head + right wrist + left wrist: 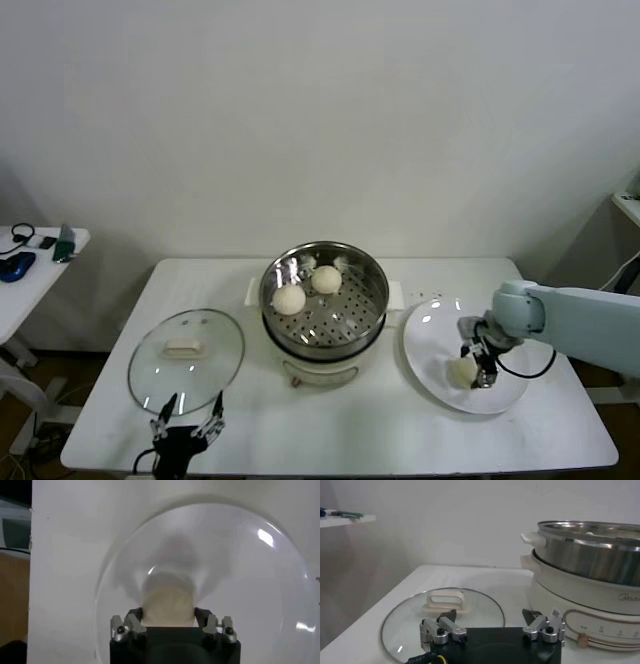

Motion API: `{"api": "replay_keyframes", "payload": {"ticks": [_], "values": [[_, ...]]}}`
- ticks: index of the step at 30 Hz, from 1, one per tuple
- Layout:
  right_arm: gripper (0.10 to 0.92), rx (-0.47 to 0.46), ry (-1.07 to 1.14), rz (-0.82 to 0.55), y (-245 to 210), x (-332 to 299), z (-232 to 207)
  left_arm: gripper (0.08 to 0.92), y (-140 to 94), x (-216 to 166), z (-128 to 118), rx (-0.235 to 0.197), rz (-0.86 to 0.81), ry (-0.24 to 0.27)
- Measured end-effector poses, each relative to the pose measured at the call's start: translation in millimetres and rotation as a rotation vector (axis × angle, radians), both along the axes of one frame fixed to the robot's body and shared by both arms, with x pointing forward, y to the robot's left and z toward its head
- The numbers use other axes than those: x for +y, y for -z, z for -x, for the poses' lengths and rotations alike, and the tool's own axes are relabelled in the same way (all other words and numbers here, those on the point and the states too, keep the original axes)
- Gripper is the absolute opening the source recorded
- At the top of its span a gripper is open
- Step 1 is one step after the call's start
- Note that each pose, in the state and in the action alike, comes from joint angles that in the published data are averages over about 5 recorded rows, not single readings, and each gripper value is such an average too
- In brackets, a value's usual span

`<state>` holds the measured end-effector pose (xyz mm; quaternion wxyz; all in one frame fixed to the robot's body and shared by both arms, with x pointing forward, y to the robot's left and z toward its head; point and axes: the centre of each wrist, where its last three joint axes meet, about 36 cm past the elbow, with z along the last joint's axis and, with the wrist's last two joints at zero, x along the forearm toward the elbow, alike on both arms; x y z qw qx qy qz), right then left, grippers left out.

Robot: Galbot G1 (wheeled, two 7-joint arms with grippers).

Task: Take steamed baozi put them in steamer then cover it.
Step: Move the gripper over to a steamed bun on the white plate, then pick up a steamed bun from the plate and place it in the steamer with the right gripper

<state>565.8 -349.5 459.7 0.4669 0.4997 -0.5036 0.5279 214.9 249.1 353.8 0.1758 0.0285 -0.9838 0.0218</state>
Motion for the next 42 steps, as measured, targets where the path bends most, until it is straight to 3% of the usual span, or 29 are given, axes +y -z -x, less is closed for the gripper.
{"api": "replay_keyframes", "payload": {"ticks": [10,20,27,33,42], "values": [[0.669,-0.030,-0.107,0.011,-59,13,-21,0.823,1,-4,-3,0.003,0.008,-0.006],[0.670,-0.184,-0.388,0.022,-208,70,-56,0.823,-2,-4,-6,-0.002,0.004,-0.006],[0.670,-0.295,-0.705,0.034,-287,160,-43,0.823,-4,-5,-7,-0.005,-0.002,-0.003],[0.671,-0.309,-0.958,0.056,-294,236,-20,0.823,-5,-1,-7,-0.007,-0.007,-0.008],[0.678,-0.245,-1.206,0.071,-234,299,-3,0.823,-6,5,-2,-0.005,-0.017,-0.024]]}}
